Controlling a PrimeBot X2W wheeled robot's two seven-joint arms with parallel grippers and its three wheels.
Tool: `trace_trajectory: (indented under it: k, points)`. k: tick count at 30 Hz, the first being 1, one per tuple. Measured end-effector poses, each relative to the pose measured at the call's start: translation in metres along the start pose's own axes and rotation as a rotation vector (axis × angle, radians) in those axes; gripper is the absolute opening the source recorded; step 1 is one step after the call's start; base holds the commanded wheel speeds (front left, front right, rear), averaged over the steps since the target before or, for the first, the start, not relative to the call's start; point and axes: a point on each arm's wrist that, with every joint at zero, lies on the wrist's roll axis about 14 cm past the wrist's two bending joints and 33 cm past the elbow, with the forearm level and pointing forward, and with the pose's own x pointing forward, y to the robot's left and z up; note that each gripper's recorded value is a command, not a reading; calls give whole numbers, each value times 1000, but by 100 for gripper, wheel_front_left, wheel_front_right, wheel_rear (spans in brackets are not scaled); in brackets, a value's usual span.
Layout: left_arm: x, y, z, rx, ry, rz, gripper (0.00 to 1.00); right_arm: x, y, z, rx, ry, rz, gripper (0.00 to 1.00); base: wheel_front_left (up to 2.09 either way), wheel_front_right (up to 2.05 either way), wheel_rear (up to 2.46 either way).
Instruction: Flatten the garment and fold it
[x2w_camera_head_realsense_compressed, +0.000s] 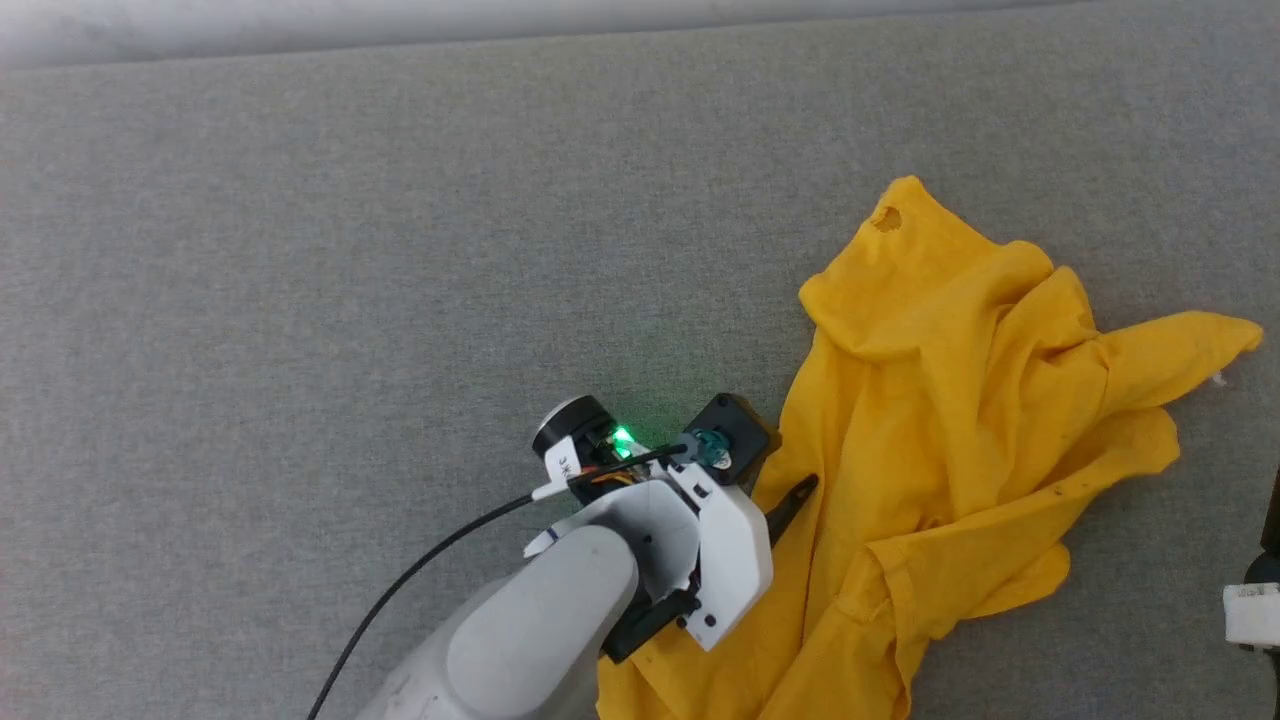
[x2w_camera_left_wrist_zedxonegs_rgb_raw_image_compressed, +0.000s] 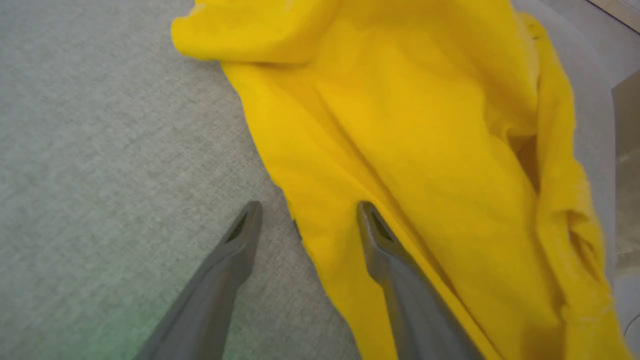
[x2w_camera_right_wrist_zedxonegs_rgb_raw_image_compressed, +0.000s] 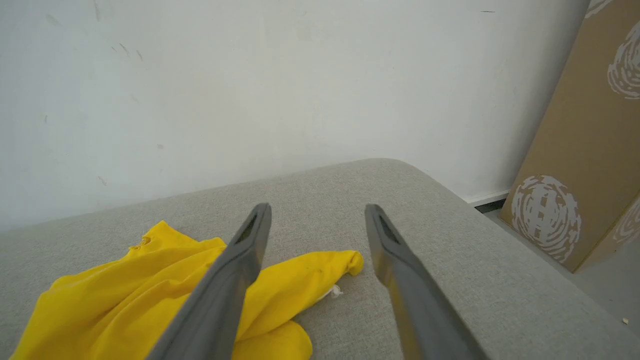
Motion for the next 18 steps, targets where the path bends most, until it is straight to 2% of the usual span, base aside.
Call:
trace_trajectory:
  k: [1, 3, 12, 18]
  points:
    - [3, 0, 0, 2, 5, -5, 100, 0, -1, -2, 1, 6, -3, 100, 0, 0, 0]
    - [7, -1, -1, 11, 13, -14, 0, 0, -2, -6, 2, 19, -7, 100, 0, 0, 0]
    - [7, 9, 17, 22, -39, 40, 0, 1, -3, -8, 18, 15, -15, 100, 0, 0, 0]
    - [-47, 70, 86, 31, -259, 269, 0, -3, -2, 5, 42, -21, -8, 100, 0, 0, 0]
